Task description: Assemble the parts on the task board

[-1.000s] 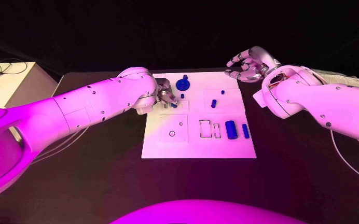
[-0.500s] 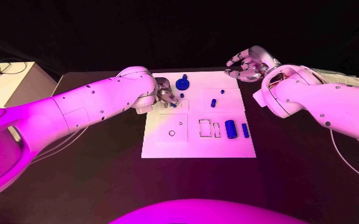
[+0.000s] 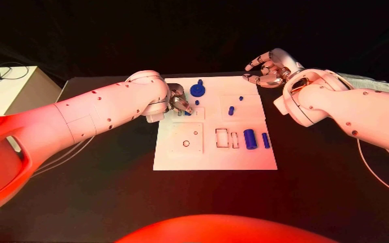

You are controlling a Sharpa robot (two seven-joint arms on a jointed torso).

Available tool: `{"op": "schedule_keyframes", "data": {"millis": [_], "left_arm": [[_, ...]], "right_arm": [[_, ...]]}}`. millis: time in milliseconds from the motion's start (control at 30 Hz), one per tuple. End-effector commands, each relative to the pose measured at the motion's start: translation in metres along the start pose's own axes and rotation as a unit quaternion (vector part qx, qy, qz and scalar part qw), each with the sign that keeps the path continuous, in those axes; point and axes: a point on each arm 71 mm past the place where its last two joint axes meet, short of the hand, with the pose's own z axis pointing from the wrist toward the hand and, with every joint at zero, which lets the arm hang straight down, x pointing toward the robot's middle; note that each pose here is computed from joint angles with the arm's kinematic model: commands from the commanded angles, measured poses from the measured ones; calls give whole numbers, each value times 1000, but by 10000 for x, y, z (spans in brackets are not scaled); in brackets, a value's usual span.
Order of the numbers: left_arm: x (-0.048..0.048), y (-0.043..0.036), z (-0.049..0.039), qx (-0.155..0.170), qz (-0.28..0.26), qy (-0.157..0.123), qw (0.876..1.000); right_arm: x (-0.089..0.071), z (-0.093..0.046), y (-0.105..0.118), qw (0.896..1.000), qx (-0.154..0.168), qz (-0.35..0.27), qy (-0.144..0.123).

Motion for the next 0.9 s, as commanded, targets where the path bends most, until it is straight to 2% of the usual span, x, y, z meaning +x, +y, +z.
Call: {"op": "schedule_keyframes", "data": {"millis": [33,467,900], "left_arm": [[70,33,15,-8,13,25,1000],[64,21,43,-11,14,26,1000],[75,-21,107,-17,19,37,999]], "right_arm": [[14,1,7,1000,-5,-5,5],[14,-1,4,1000,-4,-5,5],[14,-4,6,1000,-4,-5,6]]}}
